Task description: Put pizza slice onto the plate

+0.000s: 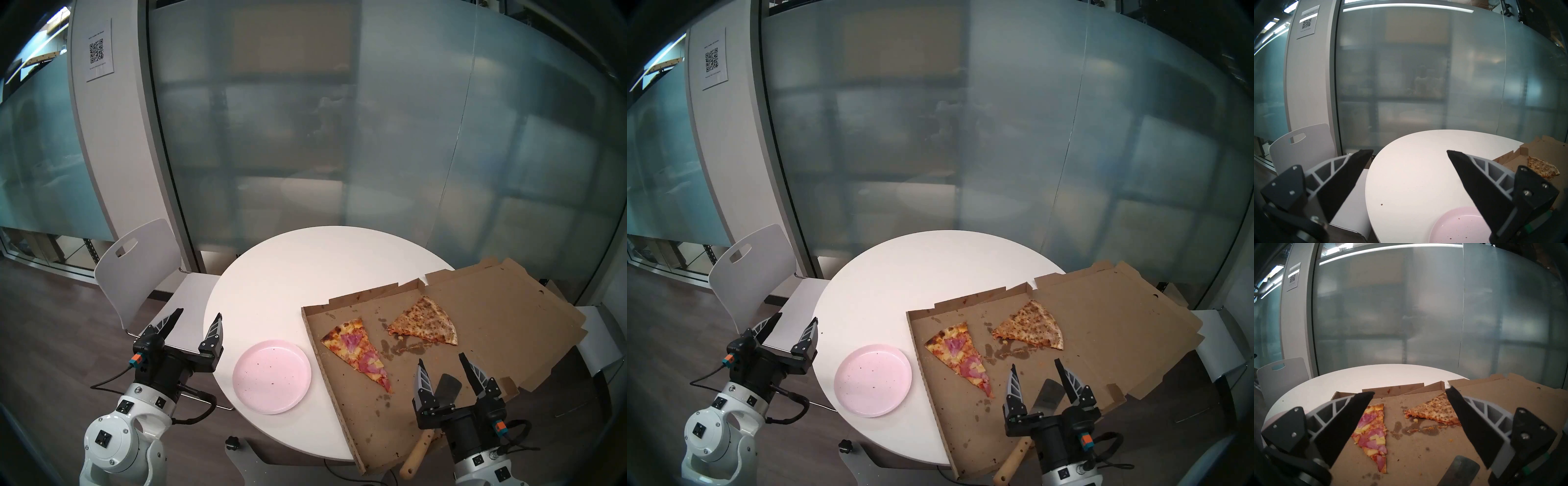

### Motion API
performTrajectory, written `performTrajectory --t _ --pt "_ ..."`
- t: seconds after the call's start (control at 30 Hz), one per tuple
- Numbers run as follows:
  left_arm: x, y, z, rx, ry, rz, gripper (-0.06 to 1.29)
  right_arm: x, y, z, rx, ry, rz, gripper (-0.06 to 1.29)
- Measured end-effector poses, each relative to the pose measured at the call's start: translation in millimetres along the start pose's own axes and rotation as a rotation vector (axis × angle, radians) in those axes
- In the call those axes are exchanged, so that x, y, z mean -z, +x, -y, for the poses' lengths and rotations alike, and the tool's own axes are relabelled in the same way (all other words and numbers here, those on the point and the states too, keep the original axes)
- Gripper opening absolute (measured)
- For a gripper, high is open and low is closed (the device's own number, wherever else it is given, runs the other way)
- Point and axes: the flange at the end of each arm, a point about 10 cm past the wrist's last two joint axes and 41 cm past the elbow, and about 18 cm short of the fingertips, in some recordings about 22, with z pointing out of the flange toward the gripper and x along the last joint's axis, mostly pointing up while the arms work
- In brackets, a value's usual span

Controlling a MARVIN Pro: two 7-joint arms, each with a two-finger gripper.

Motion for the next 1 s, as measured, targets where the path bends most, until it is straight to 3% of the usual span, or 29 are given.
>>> performTrajectory --t 0.37,0.73,1.0 --pt "-0.3 -0.2 0.1 0.000 0.000 0.000 1.25 32.4 -4.0 7 0.003 0.013 0.038 1.23" --pt "-0.4 -0.4 0.2 0.001 0.000 0.000 1.25 40.6 -0.3 11 0.011 0.018 -0.006 1.23" --pt "-0.6 -1.0 0.3 0.001 0.001 0.001 1.25 45.8 -7.9 17 0.005 0.033 -0.005 1.23"
